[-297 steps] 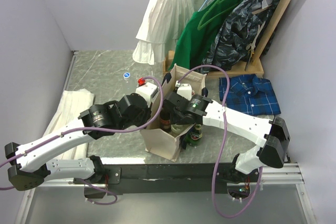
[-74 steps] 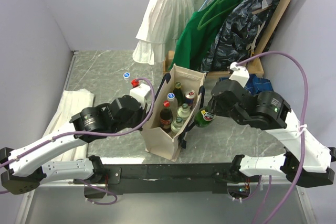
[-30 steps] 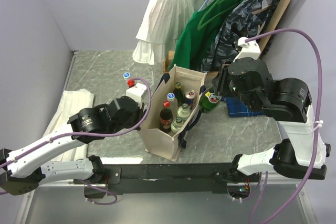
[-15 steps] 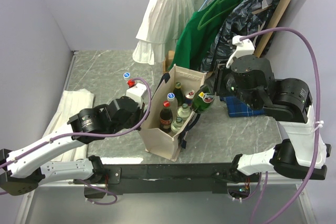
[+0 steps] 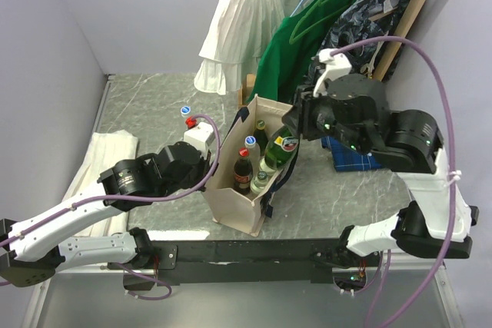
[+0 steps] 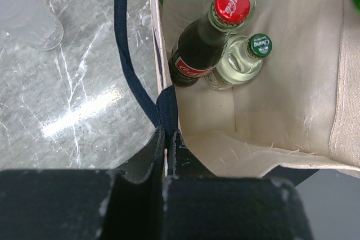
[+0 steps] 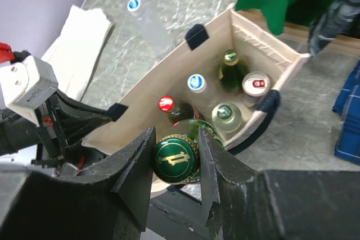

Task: Place the beverage into the canvas bag
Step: Place the drink in the canvas bag.

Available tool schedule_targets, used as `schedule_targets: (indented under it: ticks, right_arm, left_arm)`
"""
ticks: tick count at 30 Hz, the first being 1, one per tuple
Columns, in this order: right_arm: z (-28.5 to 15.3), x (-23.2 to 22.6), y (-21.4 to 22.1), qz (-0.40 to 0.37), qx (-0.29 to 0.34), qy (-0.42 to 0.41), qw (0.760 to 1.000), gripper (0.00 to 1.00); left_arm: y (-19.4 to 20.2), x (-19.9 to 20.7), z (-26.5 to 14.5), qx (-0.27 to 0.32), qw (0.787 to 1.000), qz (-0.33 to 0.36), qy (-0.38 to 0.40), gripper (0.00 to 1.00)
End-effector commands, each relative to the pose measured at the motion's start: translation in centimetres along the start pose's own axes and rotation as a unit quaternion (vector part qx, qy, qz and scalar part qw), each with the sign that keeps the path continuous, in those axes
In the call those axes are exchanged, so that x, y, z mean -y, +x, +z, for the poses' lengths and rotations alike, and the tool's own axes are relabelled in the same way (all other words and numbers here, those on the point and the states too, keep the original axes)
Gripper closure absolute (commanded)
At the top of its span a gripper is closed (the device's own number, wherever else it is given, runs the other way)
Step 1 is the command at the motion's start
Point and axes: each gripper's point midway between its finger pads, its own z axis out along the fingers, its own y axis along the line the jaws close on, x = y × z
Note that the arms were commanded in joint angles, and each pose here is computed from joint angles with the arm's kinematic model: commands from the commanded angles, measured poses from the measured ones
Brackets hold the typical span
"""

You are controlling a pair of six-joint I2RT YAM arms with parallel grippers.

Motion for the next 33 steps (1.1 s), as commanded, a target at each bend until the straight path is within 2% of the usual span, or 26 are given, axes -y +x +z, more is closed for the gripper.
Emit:
schedule_targets:
  ticks: [1, 13, 27, 33]
  right_arm:
    - [-1.5, -2.8, -5.8, 0.039, 0.1, -0.069, 0.992, 1.0]
    - [1.3, -6.5, -3.9, 0.032, 0.053, -0.123, 0.991, 1.0]
    - [4.3, -9.6, 0.3, -0.001, 0.004, -0.106, 0.994, 1.0]
    - [5.0, -10.7, 1.5, -0.003, 0.002, -0.101, 0.995, 1.0]
  left_arm:
    - [-2.2, 0.4, -1.3, 0.047, 0.999, -0.018, 0.018, 0.99]
    - [-2.4, 0.4, -1.2, 0.052, 0.998, -0.021, 0.017, 0.99]
    - [-2.8, 0.2, -1.2, 0.058, 0.998, -0.018, 0.01, 0.99]
    - [-2.9, 0.1, -1.4, 0.061, 0.998, -0.021, 0.008, 0.99]
